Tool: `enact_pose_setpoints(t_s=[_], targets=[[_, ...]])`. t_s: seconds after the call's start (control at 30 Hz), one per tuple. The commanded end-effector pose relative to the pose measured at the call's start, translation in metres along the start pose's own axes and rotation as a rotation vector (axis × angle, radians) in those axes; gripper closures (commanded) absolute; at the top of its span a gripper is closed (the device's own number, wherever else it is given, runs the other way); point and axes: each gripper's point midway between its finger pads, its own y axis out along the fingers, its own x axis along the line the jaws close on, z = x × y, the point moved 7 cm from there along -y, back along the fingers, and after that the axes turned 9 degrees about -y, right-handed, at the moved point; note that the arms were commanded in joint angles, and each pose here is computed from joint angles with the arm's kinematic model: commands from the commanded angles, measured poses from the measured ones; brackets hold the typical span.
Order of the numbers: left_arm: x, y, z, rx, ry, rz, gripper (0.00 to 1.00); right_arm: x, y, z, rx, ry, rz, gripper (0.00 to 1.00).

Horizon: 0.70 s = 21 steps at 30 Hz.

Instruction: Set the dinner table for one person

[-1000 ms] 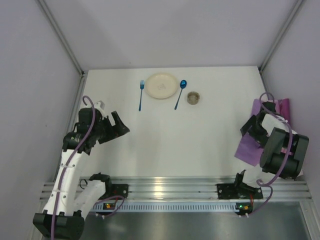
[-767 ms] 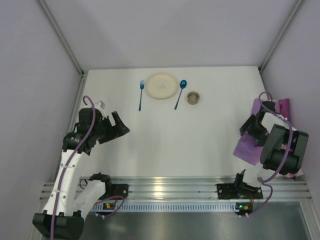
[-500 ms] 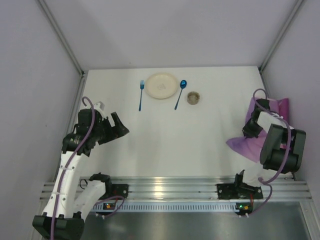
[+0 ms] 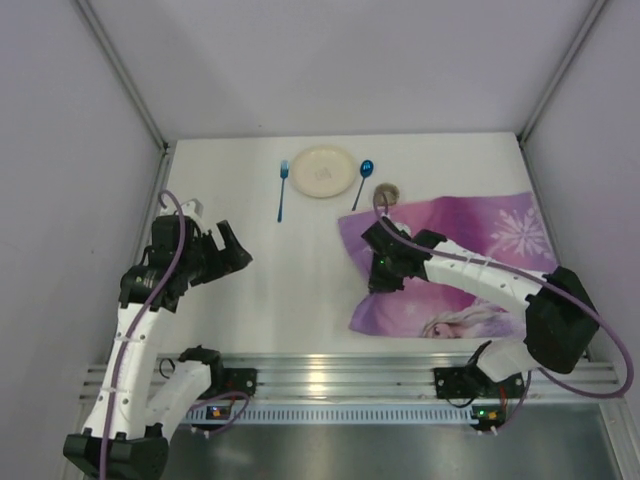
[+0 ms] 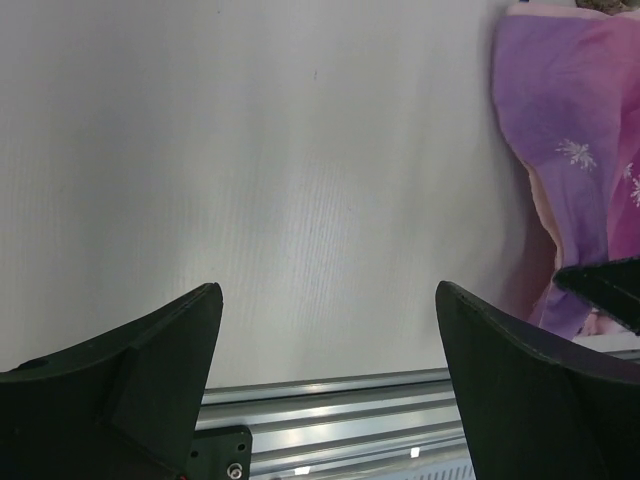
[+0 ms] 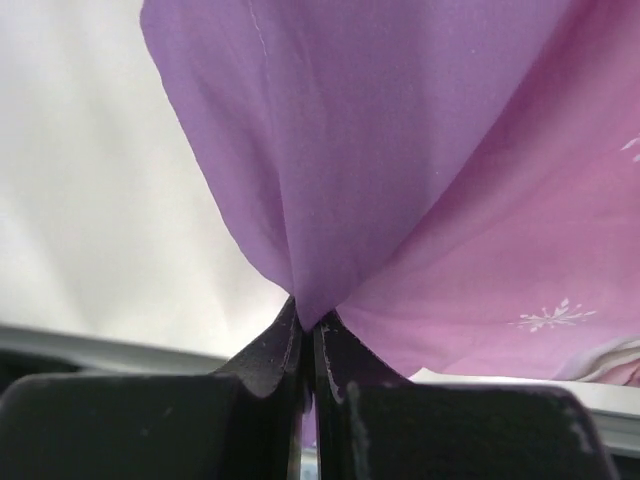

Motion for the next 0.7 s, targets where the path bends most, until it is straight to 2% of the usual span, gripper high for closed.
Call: enact_pose_setpoints(t_s=[0.0,0.33,0.47,0.53,0.57,0.6,0.63,0.67], targets=[[-0.004,-0.009,-0.008,-0.037,0.018,-0.001,0.07,0.055,-0.026,0.009,-0.011,0.076,-0.093,1.00],[-0.003,-0.015,-0.007,-0.047,0.026,-0.012,0.07,0.189,-0.031,-0.004,-0.004,-0.013,-0.299,1.00],[-0.002,-0.019,-0.008,-0.055,0.031,-0.027,0.07,0.222,-0.027,-0.003,0.024,-0.074,-0.349,0.98],[-0.001,-0.022,-0.009,-0.066,0.036,-0.032,0.07,0.235,-0.028,0.004,0.064,-0.119,-0.394,0.84],[-0.002,-0.022,-0.010,-0.071,0.038,-0.033,0.07,0.238,-0.030,0.006,0.068,-0.141,-0.405,0.57],[-0.002,-0.023,-0.011,-0.075,0.038,-0.036,0.07,0.240,-0.030,0.011,0.074,-0.162,-0.409,0.44],[-0.002,-0.022,-0.012,-0.076,0.038,-0.039,0.07,0.239,-0.033,0.013,0.082,-0.192,-0.415,0.01],[-0.002,-0.022,-0.012,-0.078,0.037,-0.041,0.07,0.232,-0.033,0.016,0.098,-0.207,-0.388,0.00]])
